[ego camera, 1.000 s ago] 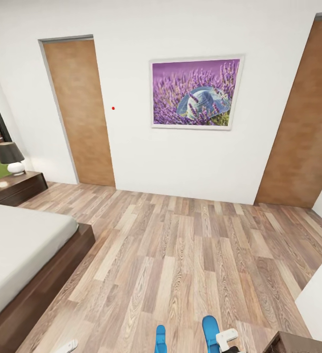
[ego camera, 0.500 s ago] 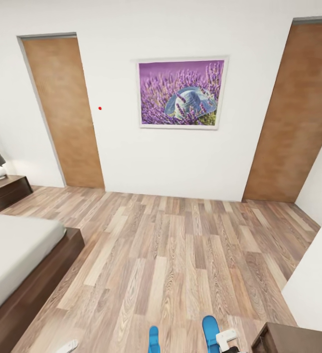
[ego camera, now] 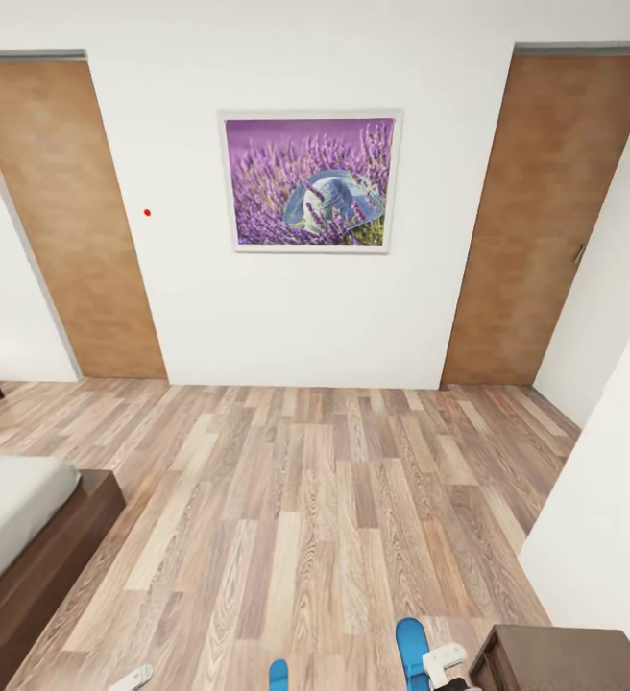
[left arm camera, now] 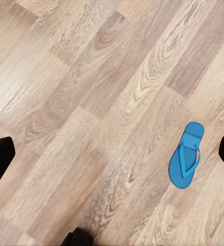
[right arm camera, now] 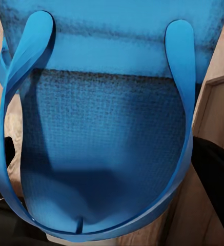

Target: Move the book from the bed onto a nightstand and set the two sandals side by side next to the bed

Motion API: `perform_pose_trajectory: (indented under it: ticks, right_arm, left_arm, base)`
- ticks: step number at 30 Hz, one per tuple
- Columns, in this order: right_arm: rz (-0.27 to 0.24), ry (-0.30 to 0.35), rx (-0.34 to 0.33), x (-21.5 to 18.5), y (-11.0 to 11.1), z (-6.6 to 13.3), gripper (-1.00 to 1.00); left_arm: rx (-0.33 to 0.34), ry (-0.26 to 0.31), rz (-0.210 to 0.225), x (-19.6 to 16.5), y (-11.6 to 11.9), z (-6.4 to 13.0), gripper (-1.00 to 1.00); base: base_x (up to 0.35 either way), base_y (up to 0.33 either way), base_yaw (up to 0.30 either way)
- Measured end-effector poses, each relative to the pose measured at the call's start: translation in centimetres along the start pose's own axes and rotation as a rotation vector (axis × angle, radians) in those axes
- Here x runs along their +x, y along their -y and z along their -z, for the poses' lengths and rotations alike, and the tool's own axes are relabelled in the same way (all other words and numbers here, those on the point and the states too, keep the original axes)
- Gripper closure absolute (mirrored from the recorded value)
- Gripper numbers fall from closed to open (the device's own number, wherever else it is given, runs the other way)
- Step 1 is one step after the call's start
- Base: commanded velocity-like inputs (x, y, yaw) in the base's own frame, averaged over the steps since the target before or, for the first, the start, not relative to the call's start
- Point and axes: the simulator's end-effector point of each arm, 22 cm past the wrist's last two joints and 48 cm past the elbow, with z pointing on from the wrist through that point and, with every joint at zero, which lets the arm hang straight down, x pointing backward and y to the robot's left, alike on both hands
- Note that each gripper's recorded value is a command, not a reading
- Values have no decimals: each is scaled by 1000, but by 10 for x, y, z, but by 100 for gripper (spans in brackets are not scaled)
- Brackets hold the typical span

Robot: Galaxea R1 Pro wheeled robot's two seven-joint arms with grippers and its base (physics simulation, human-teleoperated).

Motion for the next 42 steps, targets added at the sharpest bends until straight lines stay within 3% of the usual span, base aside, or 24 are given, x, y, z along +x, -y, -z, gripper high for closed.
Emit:
perform_pose_trajectory:
  ticks: [42]
  right_arm:
    - [0,0,0,0,0,0,100]
  left_arm:
    - [3,0,0,0,1,0,-100]
  base:
    - [45,0,-61]
